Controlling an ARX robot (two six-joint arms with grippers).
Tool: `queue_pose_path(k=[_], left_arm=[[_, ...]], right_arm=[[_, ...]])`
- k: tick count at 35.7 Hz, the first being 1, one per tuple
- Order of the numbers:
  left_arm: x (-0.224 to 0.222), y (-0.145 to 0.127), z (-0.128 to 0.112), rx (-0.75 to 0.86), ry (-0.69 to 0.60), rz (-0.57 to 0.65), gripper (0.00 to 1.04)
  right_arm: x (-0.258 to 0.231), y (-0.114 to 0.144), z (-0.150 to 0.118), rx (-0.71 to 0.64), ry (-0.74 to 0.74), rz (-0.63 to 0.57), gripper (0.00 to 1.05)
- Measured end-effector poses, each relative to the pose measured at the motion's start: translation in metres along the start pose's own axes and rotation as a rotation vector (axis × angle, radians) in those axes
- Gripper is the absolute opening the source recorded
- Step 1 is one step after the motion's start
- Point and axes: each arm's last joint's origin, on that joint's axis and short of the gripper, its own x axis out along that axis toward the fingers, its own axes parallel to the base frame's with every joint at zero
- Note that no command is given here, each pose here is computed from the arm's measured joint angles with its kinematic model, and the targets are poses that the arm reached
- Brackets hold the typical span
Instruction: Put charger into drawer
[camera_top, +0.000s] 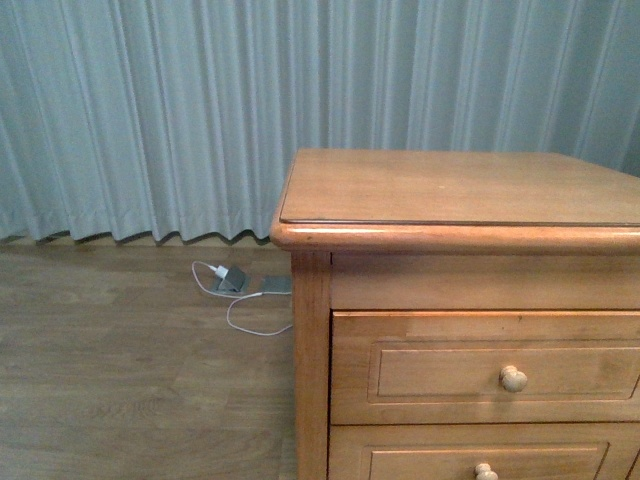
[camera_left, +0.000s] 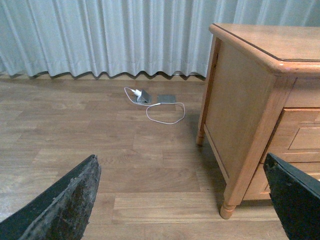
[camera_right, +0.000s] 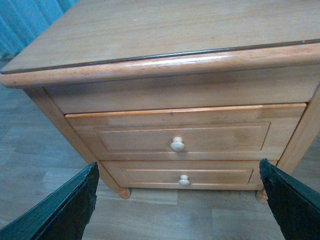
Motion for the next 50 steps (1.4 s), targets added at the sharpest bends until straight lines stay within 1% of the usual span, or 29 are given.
queue_pose_path(k=[5,8,10,11,12,14,19,21,23,24,25,27,42,45,50], left_arm=[[0.0,0.0,0.0,0.0,0.0,0.0,0.98],[0.0,0.0,0.0,0.0,0.0,0.0,0.98],[0.0,0.0,0.0,0.0,0.0,0.0,0.98],[0.0,0.0,0.0,0.0,0.0,0.0,0.98],[0.0,0.0,0.0,0.0,0.0,0.0,0.98],[0.0,0.0,0.0,0.0,0.0,0.0,0.98],[0.0,0.0,0.0,0.0,0.0,0.0,0.98],[0.0,0.0,0.0,0.0,0.0,0.0,0.98],[0.0,0.0,0.0,0.0,0.0,0.0,0.98],[0.0,0.0,0.0,0.0,0.0,0.0,0.98],[0.0,0.0,0.0,0.0,0.0,0.0,0.98],[0.0,0.0,0.0,0.0,0.0,0.0,0.98],[0.0,0.0,0.0,0.0,0.0,0.0,0.98],[0.0,0.0,0.0,0.0,0.0,0.0,0.98],[0.0,0.0,0.0,0.0,0.0,0.0,0.98]], right_arm=[[-0.03,0.0,-0.013,0.036,-0.053,-0.011,0.96],[-0.035,0.001,-0.01,0.038,-0.082,-0.007,0.96],[-0.034,0.002,-0.013,-0.005,-0.137,-0.068,0.91],[-0.033,0.004,-0.016,-0.043,-0.188,-0.119,0.85],[-0.034,0.004,-0.018,-0.062,-0.216,-0.144,0.82],[-0.038,0.005,-0.024,-0.103,-0.269,-0.184,0.69],[-0.042,0.005,-0.034,-0.128,-0.279,-0.192,0.48],[-0.043,0.005,-0.039,-0.134,-0.274,-0.193,0.37],[-0.045,0.005,-0.046,-0.138,-0.271,-0.193,0.22],[-0.046,0.005,-0.047,-0.139,-0.271,-0.193,0.18],[-0.047,0.005,-0.049,-0.14,-0.272,-0.193,0.1],[-0.049,0.005,-0.052,-0.145,-0.273,-0.194,0.01],[-0.057,0.005,-0.065,-0.144,-0.278,-0.193,0.01],[-0.057,0.004,-0.073,-0.145,-0.281,-0.192,0.01],[-0.059,0.004,-0.074,-0.145,-0.285,-0.193,0.01]])
